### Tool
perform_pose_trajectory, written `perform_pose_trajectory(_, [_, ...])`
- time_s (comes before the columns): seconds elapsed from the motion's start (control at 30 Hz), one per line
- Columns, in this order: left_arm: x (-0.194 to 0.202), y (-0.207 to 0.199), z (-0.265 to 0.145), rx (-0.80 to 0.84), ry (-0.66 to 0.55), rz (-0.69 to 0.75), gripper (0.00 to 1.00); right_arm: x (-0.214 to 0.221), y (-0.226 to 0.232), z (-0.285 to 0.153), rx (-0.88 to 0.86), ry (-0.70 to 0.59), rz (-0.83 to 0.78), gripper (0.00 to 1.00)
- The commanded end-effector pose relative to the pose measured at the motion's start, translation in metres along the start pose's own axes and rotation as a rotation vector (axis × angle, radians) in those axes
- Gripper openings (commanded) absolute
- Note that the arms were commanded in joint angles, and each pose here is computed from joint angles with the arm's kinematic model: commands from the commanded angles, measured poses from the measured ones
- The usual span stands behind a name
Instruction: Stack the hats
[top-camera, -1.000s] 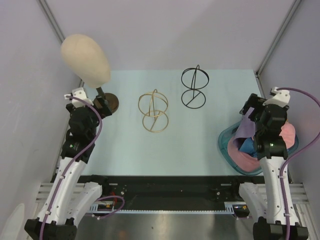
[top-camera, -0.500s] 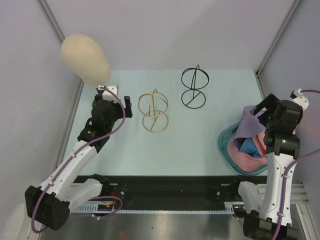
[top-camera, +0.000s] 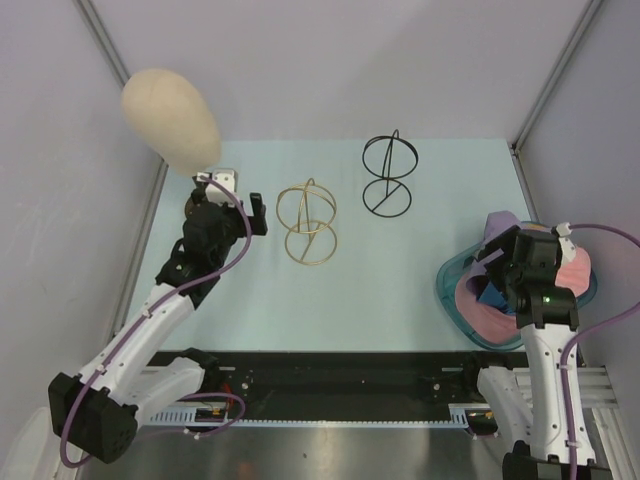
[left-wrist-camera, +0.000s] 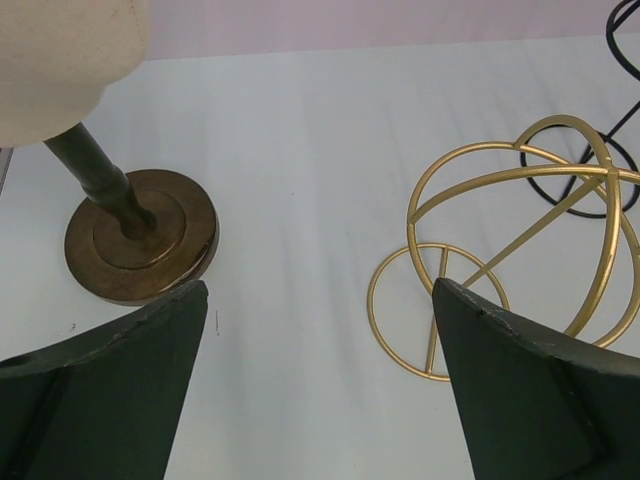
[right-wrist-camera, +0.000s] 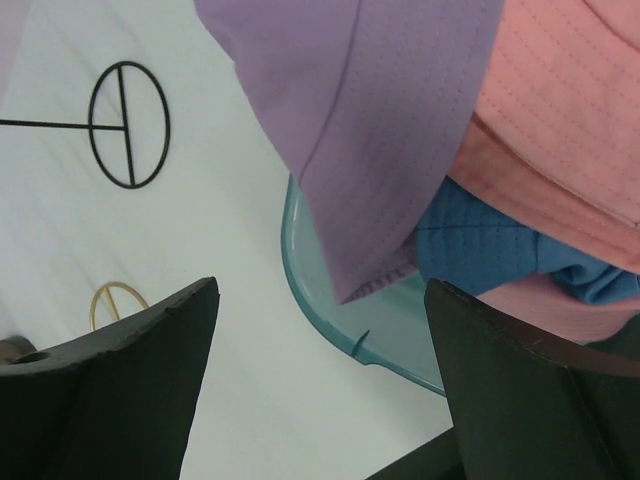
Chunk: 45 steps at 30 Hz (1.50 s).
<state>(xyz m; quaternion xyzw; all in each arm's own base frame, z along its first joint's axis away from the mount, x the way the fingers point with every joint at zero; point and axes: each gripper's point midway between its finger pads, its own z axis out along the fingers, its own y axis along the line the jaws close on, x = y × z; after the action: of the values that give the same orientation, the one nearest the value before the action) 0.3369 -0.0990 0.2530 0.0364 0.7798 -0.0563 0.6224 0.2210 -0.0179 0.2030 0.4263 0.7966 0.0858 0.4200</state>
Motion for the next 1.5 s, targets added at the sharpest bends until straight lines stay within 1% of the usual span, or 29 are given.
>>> perform_pose_trajectory(0.0, [-0.028, 0.001, -0.01, -0.004, -0.066, -0.001, 1.0, -0.001, -0.015, 0.005, 0.09, -0.05, 0.044, 0.89])
perform_pose_trajectory(0.2, [-0.031, -0.001, -0.018, 0.01, -0.056, -0.028, 1.0, 0.001, -0.02, 0.027, 0.084, -0.092, 0.07, 0.88])
perform_pose_trajectory(0.33, [-0.032, 0.002, -0.022, 0.002, -0.053, -0.033, 1.0, -0.005, -0.02, 0.036, 0.083, -0.131, 0.063, 0.87])
perform_pose_trajectory(0.47, [-0.035, 0.004, -0.025, -0.007, -0.051, -0.036, 1.0, -0.016, -0.013, 0.044, 0.037, -0.171, 0.081, 0.83])
perform_pose_trajectory(0.67, [-0.042, 0.003, -0.025, -0.009, -0.062, -0.043, 1.0, -0.027, -0.013, 0.049, 0.032, -0.195, 0.084, 0.78])
perform_pose_trajectory(0.8, [-0.043, 0.001, -0.022, -0.006, -0.057, -0.048, 1.0, -0.022, -0.017, 0.063, 0.014, -0.177, 0.099, 0.73])
perform_pose_trajectory(0.83, [-0.045, 0.001, -0.022, -0.004, -0.06, -0.05, 1.0, -0.02, -0.02, 0.066, 0.018, -0.174, 0.098, 0.71])
perform_pose_trajectory(0.87, [-0.046, 0.001, -0.022, -0.006, -0.062, -0.051, 1.0, -0.024, -0.016, 0.066, 0.005, -0.187, 0.098, 0.67])
perform_pose_trajectory(0.93, [-0.048, 0.001, -0.022, -0.005, -0.068, -0.054, 1.0, -0.031, -0.013, 0.063, -0.008, -0.208, 0.079, 0.6])
perform_pose_trajectory(0.97, [-0.049, 0.001, -0.022, -0.006, -0.071, -0.055, 1.0, -0.039, -0.007, 0.058, -0.024, -0.227, 0.073, 0.51])
perform_pose_trajectory(1.03, [-0.047, 0.002, -0.021, -0.011, -0.068, -0.05, 1.0, -0.048, -0.001, 0.051, -0.042, -0.247, 0.045, 0.41])
perform_pose_trajectory(1.07, [-0.047, 0.002, -0.021, -0.011, -0.068, -0.05, 1.0, -0.058, 0.009, 0.043, -0.068, -0.272, 0.04, 0.32])
perform_pose_trajectory(1.13, [-0.047, 0.002, -0.02, -0.013, -0.07, -0.049, 1.0, -0.065, 0.016, 0.036, -0.085, -0.282, 0.025, 0.23])
perform_pose_trajectory(1.17, [-0.047, 0.002, -0.019, -0.013, -0.069, -0.05, 1.0, -0.074, 0.022, 0.029, -0.1, -0.301, 0.018, 0.13])
perform_pose_trajectory(1.23, [-0.045, 0.002, -0.018, -0.013, -0.069, -0.051, 1.0, -0.08, 0.028, 0.022, -0.115, -0.312, 0.013, 0.03])
perform_pose_trajectory(1.27, [-0.045, 0.002, -0.018, -0.013, -0.069, -0.051, 1.0, -0.083, 0.034, 0.017, -0.137, -0.319, 0.0, 0.0])
perform_pose_trajectory(1.37, [-0.044, 0.001, -0.017, -0.013, -0.066, -0.054, 1.0, -0.094, 0.058, 0.004, -0.253, -0.351, -0.036, 0.0])
perform_pose_trajectory(1.47, [-0.043, 0.001, -0.016, -0.013, -0.063, -0.054, 1.0, -0.106, 0.081, -0.007, -0.346, -0.38, -0.035, 0.0])
